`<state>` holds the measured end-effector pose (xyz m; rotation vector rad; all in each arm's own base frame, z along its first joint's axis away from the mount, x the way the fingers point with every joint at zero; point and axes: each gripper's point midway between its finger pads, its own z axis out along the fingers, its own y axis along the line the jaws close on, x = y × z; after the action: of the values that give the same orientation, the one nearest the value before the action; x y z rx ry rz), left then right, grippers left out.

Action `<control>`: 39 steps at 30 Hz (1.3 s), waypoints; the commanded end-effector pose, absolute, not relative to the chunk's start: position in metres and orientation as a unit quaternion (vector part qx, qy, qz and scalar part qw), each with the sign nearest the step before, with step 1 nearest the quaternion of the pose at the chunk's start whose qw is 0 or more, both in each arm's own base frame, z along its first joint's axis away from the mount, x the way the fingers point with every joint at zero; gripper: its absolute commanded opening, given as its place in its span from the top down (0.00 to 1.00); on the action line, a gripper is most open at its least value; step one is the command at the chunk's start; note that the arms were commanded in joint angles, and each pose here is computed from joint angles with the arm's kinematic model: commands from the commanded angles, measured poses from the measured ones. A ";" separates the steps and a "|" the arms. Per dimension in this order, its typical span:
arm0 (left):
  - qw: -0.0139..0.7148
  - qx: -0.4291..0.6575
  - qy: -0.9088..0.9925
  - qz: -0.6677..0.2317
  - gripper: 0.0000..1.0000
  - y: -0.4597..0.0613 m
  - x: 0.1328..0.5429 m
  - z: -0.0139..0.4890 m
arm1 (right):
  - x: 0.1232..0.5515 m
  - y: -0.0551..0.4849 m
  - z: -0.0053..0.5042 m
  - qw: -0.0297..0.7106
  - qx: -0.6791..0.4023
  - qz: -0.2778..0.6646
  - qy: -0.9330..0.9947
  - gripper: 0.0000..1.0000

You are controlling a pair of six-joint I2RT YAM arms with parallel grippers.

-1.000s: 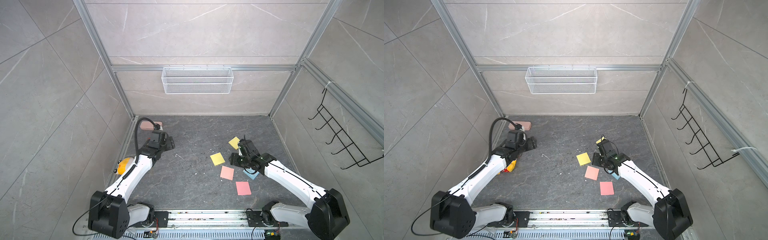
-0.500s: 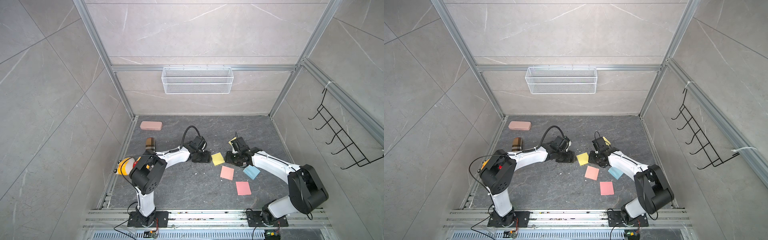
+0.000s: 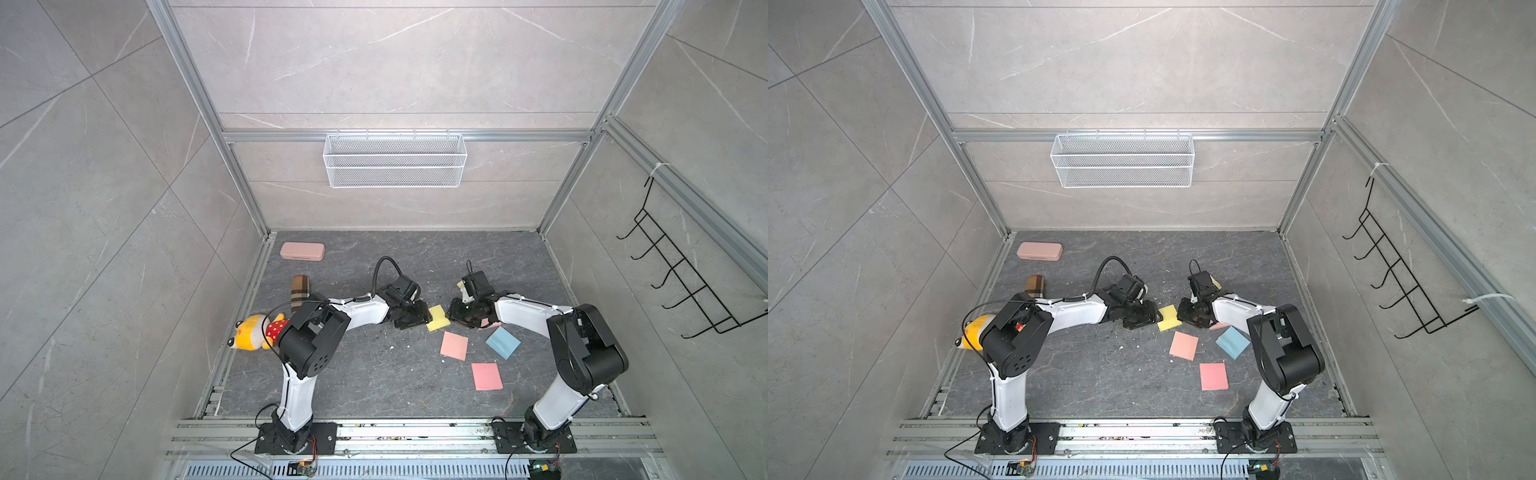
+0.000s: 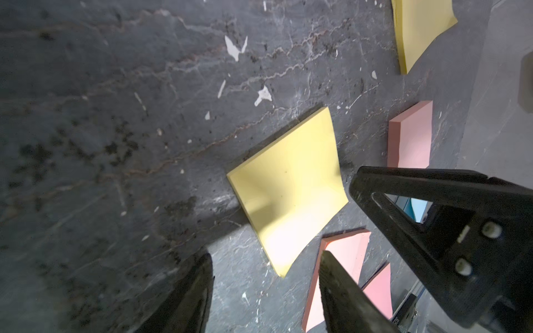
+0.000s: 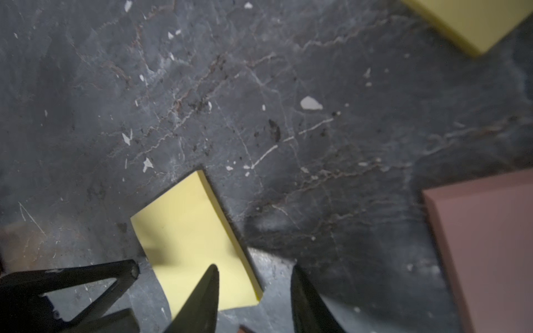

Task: Tear off pages from different memo pads
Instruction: Pick up the memo pad from the center of the board.

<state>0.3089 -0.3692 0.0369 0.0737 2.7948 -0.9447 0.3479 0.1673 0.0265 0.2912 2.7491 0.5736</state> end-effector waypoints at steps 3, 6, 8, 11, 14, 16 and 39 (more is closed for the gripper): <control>0.076 0.010 0.948 -0.307 0.44 -0.369 0.309 0.028 | 0.344 0.181 0.017 0.150 0.073 0.236 0.957 0.61; 0.074 0.012 0.951 -0.299 0.47 -0.367 0.308 0.024 | 0.343 0.188 0.021 0.148 0.060 0.253 0.954 0.64; 0.070 0.011 0.952 -0.299 0.49 -0.367 0.307 0.021 | 0.342 0.192 0.025 0.148 0.050 0.266 0.951 0.65; 0.069 0.014 0.952 -0.298 0.51 -0.368 0.308 0.020 | 0.339 0.199 0.032 0.148 0.036 0.290 0.945 0.66; 0.073 0.021 0.954 -0.291 0.53 -0.366 0.308 0.020 | 0.335 0.205 0.037 0.146 0.030 0.311 0.939 0.67; 0.079 0.024 0.957 -0.279 0.53 -0.362 0.309 0.021 | 0.332 0.204 0.037 0.142 0.032 0.311 0.939 0.67; 0.059 0.015 0.962 -0.265 0.71 -0.351 0.295 0.003 | 0.320 0.232 0.048 0.126 0.019 0.377 0.917 0.75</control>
<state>0.3106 -0.3632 0.0271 0.0555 2.8273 -0.8700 0.3197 0.2178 0.0327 0.0868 2.7350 0.9719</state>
